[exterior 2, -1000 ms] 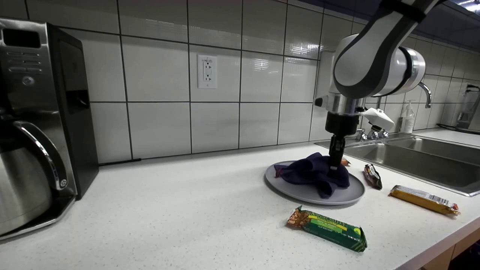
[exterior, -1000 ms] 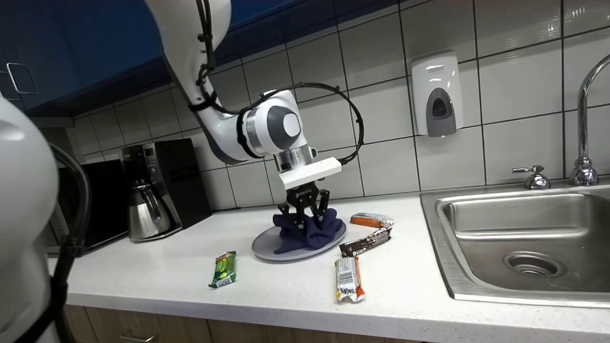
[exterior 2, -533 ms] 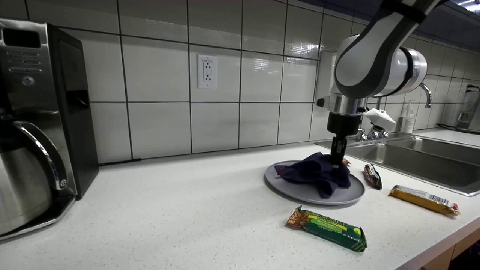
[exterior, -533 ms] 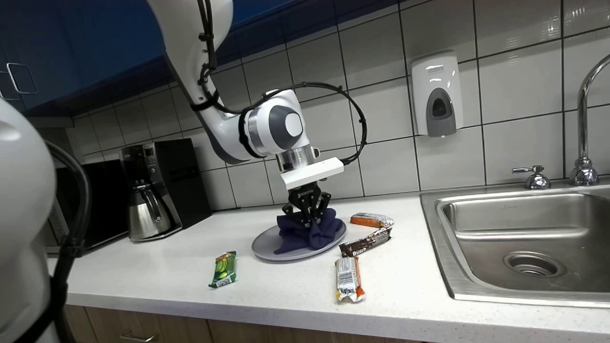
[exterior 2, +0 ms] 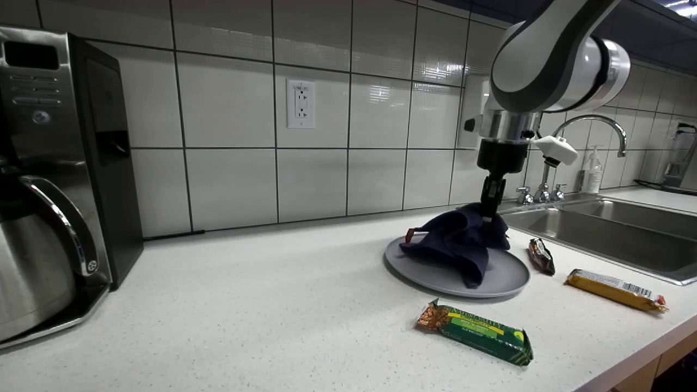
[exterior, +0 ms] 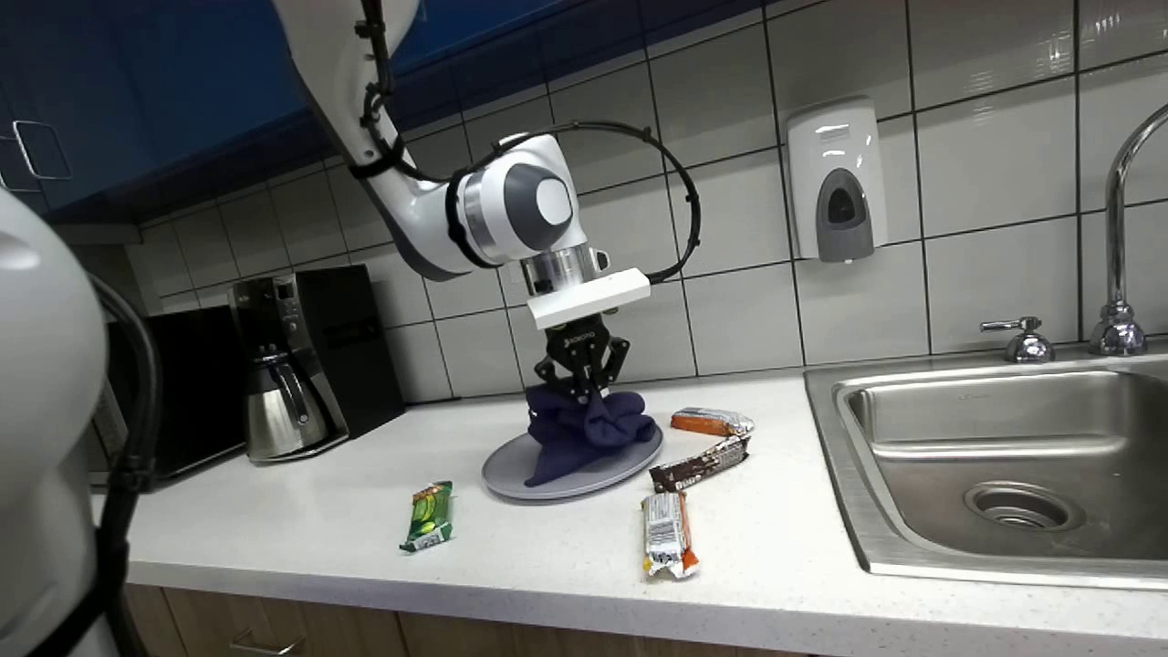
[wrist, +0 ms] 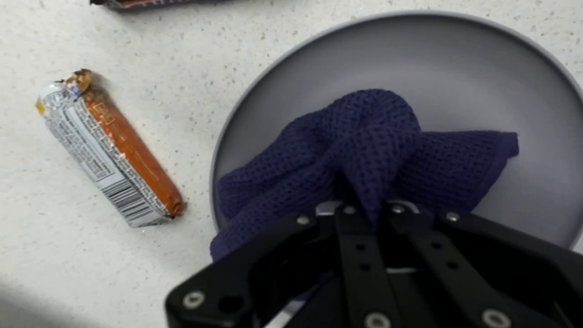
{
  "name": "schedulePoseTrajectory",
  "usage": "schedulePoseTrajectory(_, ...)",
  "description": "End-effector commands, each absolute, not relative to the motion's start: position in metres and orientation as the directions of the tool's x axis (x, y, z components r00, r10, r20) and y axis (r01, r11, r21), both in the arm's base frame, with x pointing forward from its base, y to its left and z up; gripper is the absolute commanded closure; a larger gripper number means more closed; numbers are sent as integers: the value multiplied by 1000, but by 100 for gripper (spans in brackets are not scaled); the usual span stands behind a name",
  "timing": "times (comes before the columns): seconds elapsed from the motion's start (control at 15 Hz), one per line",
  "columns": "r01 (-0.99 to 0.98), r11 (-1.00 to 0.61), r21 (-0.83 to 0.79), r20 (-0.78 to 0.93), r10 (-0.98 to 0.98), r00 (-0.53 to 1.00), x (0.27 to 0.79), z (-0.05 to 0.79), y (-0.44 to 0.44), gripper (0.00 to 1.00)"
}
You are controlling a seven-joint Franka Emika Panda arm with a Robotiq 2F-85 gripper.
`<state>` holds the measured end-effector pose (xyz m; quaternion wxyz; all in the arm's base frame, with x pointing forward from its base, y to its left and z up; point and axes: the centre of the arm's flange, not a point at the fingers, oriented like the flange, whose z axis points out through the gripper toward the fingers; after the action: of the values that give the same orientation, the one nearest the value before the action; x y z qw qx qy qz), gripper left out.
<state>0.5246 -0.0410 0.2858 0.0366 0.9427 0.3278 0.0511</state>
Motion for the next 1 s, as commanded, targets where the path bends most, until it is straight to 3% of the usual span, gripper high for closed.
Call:
schedulePoseTrajectory(0.0, 575, -811, 107, 133, 584, 800, 526, 332, -37, 98)
schedulePoseTrajectory(0.93, 589, -800, 113, 295, 593, 749, 579, 364, 24, 98)
